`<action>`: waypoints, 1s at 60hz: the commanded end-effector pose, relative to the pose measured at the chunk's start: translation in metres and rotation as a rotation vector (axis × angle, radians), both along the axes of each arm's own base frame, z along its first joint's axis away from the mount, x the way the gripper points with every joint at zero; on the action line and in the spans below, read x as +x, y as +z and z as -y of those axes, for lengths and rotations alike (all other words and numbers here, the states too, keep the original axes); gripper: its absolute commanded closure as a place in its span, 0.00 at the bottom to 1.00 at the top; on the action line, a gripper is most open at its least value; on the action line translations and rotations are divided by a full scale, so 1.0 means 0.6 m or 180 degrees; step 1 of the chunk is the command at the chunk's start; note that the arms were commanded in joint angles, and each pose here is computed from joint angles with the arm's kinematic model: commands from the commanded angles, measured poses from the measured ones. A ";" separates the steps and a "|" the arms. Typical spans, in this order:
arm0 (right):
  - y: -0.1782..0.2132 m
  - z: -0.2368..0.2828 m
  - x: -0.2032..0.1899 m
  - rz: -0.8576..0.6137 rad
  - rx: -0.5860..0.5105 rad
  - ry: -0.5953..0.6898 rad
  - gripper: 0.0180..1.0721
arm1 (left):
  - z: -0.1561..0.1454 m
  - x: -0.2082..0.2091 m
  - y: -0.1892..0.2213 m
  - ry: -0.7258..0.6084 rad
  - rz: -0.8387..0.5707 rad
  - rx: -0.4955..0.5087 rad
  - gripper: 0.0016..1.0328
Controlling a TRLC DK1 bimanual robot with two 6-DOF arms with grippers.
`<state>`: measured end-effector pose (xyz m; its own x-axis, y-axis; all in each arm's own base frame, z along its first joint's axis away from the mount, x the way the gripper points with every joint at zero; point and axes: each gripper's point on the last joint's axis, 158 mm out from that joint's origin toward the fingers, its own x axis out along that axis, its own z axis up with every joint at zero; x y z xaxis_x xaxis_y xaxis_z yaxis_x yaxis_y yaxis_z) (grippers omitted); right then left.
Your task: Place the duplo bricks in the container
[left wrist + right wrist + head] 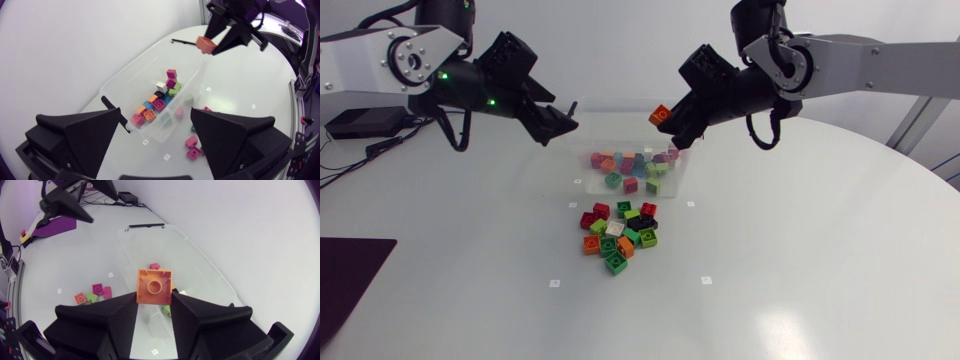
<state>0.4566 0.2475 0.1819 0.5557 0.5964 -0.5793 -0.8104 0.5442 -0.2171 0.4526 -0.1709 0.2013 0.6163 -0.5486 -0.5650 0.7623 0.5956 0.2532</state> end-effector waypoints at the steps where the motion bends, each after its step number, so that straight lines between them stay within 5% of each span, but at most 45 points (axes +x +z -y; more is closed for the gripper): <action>1: 0.001 -0.006 0.027 -0.0002 0.0071 -0.0098 0.86 | -0.010 -0.041 -0.039 -0.0143 -0.0085 0.0165 0.05; 36: -0.020 -0.010 0.137 0.0075 0.0073 -0.0537 0.84 | 0.001 -0.209 -0.242 -0.0803 -0.0597 0.0582 0.05; 38: -0.024 -0.008 0.141 0.0061 0.0047 -0.0561 0.78 | 0.003 -0.213 -0.247 -0.0826 -0.0609 0.0591 0.05; 44: -0.030 -0.006 0.149 0.0034 0.0017 -0.0637 0.19 | 0.009 -0.221 -0.272 -0.0887 -0.0684 0.0619 0.05; 47: -0.029 -0.007 0.148 0.0032 0.0018 -0.0639 0.05 | 0.010 -0.224 -0.284 -0.0917 -0.0713 0.0637 0.05; 60: 0.026 0.006 0.119 0.0179 0.0089 -0.0635 0.05 | 0.009 -0.224 -0.339 -0.1013 -0.0848 0.0718 0.05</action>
